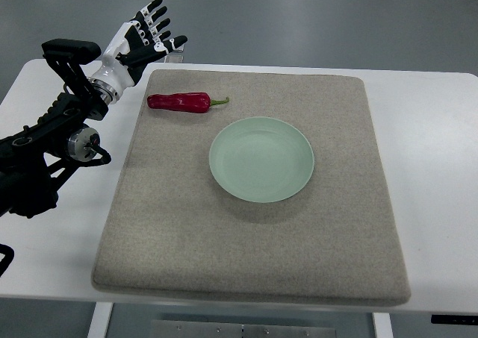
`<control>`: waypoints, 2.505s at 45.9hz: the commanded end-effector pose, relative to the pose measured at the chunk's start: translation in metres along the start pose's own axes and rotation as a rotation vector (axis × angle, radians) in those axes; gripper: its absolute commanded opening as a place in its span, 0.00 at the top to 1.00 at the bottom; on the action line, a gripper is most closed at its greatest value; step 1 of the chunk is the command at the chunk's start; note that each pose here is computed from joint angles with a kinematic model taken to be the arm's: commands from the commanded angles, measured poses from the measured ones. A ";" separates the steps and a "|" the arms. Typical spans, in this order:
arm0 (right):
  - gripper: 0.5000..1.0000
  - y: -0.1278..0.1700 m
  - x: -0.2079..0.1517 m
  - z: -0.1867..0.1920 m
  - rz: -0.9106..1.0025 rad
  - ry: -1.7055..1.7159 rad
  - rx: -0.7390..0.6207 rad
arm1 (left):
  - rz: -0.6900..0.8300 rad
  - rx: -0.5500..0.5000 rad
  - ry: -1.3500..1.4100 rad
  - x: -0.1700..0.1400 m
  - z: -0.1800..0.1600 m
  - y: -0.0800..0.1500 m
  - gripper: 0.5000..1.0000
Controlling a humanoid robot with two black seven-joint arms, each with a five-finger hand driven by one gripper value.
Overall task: Place red pepper on plate with left hand
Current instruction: 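Move the left hand toward the red pepper and lower it, then close the left hand fingers around the red pepper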
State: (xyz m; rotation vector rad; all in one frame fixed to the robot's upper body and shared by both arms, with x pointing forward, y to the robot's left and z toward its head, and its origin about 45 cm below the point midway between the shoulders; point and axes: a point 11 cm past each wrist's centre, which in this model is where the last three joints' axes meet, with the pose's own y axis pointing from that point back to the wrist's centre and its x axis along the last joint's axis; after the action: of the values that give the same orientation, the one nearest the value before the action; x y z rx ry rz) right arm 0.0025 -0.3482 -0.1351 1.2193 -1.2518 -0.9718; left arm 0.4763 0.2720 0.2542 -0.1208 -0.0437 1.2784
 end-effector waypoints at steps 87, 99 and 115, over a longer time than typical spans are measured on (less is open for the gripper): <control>0.14 0.000 0.000 0.000 0.000 0.000 0.000 | -0.318 0.213 -1.250 -0.008 -0.038 -0.001 0.28; 0.14 0.000 0.000 0.000 0.000 0.000 0.000 | -0.321 0.212 -1.246 -0.012 -0.040 -0.004 0.38; 0.14 0.000 0.000 0.000 0.000 0.000 0.000 | -0.320 0.213 -1.283 -0.014 -0.048 -0.002 0.40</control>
State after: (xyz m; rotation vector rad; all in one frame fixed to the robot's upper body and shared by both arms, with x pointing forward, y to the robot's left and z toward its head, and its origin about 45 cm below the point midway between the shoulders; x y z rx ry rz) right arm 0.0024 -0.3482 -0.1351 1.2194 -1.2517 -0.9719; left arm 0.4790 0.2571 0.2082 0.8719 -0.9786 0.8542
